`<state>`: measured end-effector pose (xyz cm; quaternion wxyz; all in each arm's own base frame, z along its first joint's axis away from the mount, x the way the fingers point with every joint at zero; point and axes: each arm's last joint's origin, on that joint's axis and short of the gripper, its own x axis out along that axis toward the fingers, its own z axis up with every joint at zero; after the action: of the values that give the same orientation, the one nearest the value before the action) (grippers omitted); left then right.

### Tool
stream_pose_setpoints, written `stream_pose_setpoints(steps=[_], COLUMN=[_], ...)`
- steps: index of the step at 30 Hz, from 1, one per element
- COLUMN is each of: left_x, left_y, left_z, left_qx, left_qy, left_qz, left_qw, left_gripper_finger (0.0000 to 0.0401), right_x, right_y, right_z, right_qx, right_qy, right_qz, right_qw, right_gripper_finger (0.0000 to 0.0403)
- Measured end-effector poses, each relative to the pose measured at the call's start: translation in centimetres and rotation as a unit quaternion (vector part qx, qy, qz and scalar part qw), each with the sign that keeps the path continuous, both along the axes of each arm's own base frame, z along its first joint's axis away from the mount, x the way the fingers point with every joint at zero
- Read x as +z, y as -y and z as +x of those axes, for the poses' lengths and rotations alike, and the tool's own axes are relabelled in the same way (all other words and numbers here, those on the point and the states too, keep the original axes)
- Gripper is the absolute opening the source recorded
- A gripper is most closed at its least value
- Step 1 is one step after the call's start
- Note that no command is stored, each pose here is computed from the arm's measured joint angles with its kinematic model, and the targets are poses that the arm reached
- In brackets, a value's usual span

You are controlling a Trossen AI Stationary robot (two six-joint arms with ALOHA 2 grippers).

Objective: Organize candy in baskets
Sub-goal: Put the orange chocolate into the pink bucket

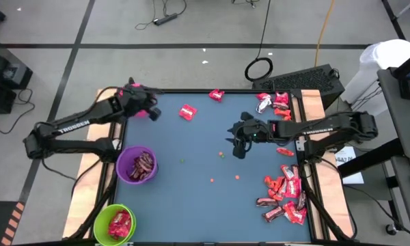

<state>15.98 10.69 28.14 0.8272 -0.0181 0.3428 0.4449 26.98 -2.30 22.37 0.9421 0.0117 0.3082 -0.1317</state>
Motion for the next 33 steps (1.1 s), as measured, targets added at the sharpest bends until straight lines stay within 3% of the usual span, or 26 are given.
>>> stream_pose_setpoints(steps=[6,12,17,28,33], left_x=[-1.1,-1.7,-2.2,-2.1,-0.4], left_y=[-2.4,-4.3,-4.8,-4.9,-4.2], left_z=[-2.9,-4.2,-4.0,-4.0,-3.2], left_qx=[0.119,0.175,0.156,0.153,0.101], left_qy=[-0.078,-0.090,-0.088,-0.096,-0.033], left_qz=[-0.023,-0.042,-0.066,-0.064,-0.051], left_qw=[0.990,0.980,0.982,0.981,0.993], left_gripper_finger=[0.0038,0.0038,0.0058,0.0181,0.0195], right_x=[-1.2,-1.9,-1.9,-1.9,-1.8], right_y=[0.1,0.1,0.1,0.1,0.1], right_z=[0.6,0.8,0.8,0.8,0.9], right_qx=[-0.008,-0.007,-0.008,-0.008,-0.009], right_qy=[-0.025,-0.038,-0.037,-0.039,-0.033], right_qz=[-0.005,-0.005,-0.005,-0.005,-0.005], right_qw=[1.000,0.999,0.999,0.999,0.999], right_gripper_finger=[0.0164,0.0164,0.0164,0.0164,0.0164])
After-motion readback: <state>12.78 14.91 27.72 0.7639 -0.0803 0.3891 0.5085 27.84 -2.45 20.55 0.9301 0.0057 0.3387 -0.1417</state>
